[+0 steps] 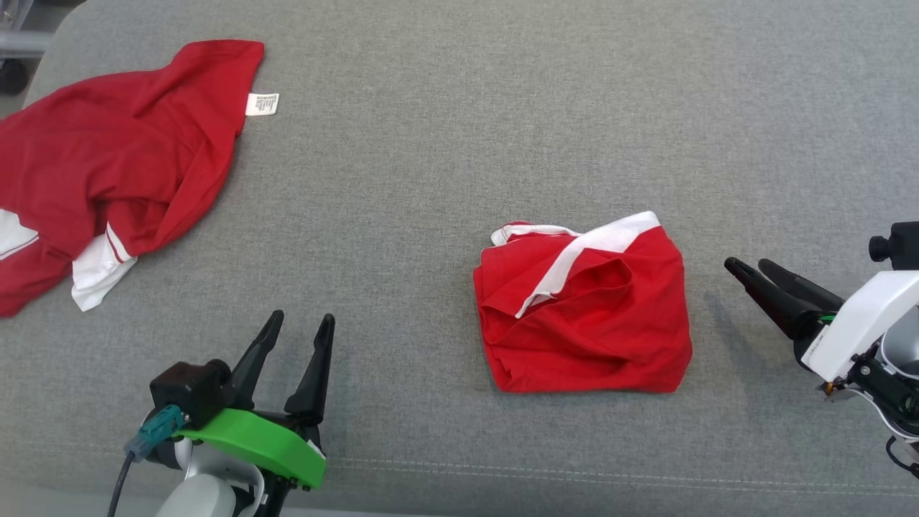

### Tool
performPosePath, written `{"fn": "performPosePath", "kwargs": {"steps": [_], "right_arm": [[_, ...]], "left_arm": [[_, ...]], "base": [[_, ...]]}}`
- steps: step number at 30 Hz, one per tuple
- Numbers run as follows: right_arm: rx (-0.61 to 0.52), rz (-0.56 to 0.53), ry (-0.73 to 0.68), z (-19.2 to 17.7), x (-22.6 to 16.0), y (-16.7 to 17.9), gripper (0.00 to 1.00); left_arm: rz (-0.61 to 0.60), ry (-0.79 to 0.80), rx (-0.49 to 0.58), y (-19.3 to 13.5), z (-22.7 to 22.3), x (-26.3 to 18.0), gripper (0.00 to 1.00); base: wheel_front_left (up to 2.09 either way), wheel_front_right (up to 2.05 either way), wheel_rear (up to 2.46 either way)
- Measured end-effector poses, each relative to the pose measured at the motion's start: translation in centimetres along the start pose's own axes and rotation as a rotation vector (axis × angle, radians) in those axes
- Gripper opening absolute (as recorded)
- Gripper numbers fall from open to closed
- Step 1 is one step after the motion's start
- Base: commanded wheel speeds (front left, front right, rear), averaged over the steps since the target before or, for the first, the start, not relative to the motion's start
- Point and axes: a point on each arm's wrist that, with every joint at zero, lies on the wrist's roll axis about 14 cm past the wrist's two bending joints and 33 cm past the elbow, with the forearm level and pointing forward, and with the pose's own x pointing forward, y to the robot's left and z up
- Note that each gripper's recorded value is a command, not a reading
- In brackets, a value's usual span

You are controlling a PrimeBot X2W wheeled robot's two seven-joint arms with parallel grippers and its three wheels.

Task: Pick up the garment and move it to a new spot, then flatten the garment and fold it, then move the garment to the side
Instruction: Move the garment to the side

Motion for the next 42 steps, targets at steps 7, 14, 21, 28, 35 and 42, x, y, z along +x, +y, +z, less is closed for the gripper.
{"fn": "performPosePath", "kwargs": {"steps": [7, 14, 21, 28, 35, 42], "right_arm": [[0.031, 0.021, 0.078, -1.8, 1.1, 0.0, 1.00], [0.008, 0.055, 0.156, -3.1, 1.9, 0.9, 1.00], [-0.019, 0.066, 0.186, -3.0, 2.7, 1.3, 1.00], [-0.022, 0.101, 0.236, -3.9, 3.6, 2.5, 1.00], [-0.010, 0.146, 0.240, -3.8, 4.4, 4.1, 0.00], [-0.002, 0.196, 0.251, -3.3, 4.8, 5.8, 0.00]], "left_arm": [[0.027, -0.003, 0.002, 0.8, 0.2, -0.3, 1.00], [0.053, -0.008, 0.003, 1.5, 0.3, -0.6, 1.00], [0.056, -0.010, -0.003, 1.5, 0.3, -0.7, 1.00], [0.067, -0.020, -0.011, 1.7, 0.5, -0.8, 1.00], [0.080, -0.025, -0.015, 1.9, 0.6, -1.1, 1.00], [0.093, -0.028, -0.014, 2.2, 0.6, -1.4, 1.00]], "base": [[0.00, 0.00, 0.00], [0.00, 0.00, 0.00], [0.00, 0.00, 0.00], [0.00, 0.00, 0.00], [0.00, 0.00, 0.00], [0.00, 0.00, 0.00]]}}
